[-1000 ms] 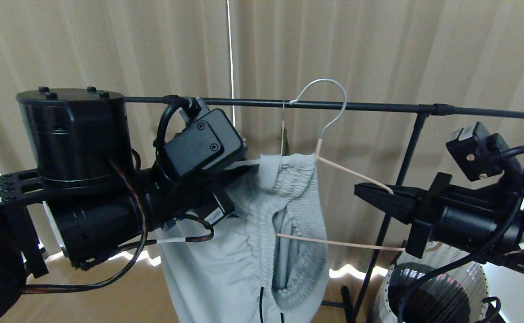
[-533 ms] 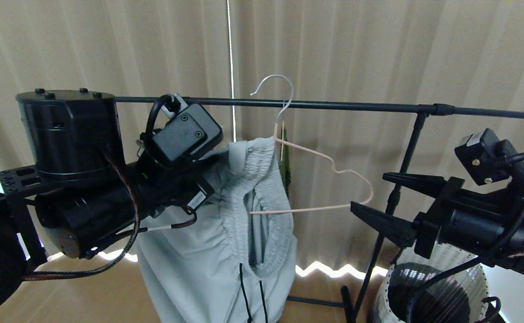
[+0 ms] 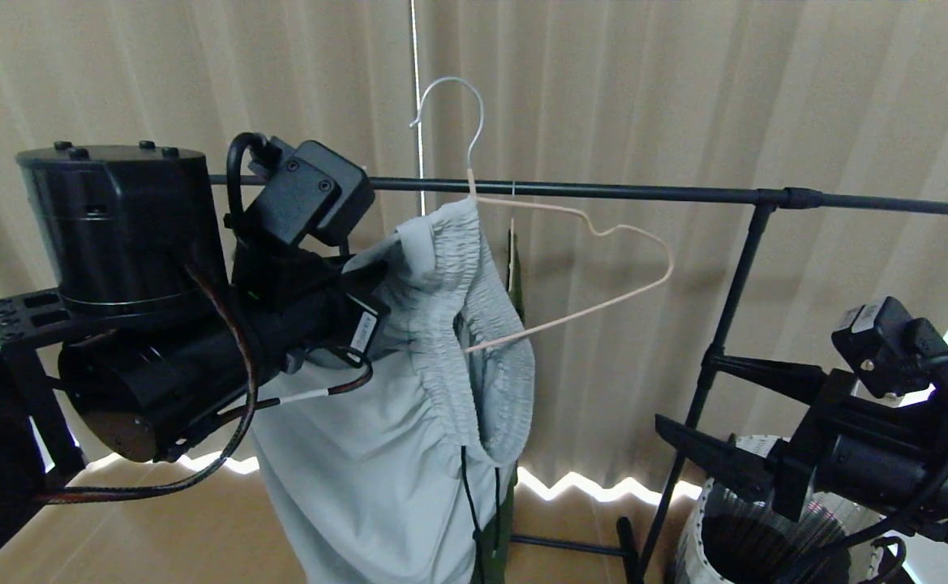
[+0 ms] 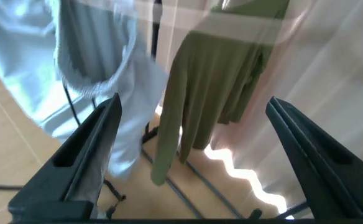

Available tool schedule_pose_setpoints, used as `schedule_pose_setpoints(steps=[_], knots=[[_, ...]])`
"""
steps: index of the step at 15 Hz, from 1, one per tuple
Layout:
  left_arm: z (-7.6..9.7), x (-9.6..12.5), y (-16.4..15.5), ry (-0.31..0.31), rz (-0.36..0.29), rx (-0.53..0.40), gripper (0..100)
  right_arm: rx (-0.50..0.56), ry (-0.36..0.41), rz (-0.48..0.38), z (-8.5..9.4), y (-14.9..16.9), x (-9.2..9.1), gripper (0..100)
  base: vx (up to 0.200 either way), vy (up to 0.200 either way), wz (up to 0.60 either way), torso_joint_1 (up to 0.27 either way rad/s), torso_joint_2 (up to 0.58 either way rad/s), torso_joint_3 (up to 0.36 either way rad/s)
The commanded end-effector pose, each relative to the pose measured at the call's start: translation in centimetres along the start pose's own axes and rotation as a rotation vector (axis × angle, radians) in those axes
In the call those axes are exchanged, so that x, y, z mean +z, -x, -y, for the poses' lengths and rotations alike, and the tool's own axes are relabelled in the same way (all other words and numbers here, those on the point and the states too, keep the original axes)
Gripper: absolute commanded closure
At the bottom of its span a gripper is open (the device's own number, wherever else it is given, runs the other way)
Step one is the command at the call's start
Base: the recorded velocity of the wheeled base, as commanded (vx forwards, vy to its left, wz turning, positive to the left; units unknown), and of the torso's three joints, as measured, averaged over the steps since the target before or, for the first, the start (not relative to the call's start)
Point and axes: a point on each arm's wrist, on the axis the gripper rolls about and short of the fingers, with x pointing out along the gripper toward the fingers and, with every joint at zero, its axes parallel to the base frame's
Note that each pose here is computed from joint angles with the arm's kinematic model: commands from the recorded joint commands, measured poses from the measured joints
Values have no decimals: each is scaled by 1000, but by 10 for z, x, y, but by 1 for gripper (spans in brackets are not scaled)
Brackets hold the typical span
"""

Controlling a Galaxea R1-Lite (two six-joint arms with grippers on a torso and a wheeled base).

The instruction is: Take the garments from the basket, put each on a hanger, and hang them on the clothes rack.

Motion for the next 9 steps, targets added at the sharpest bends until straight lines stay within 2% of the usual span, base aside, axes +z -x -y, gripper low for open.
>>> schedule_pose_setpoints(steps=[1,2,5,9], knots=[[0,8,1,21,31,-1,100,9,-4,-18,-1,-1,-4,0,0,0,0,0,0,0],[3,14,3,51,72,-8,100,30,-4,-30,-4,-8,-5,0,0,0,0,0,0,0],[10,24,6,72,146,-26,100,60,7,21,-9,-27,-3,0,0,0,0,0,0,0],[14,29,9,76,186,-32,100,57,14,71,-6,-51,6,0,0,0,0,0,0,0]])
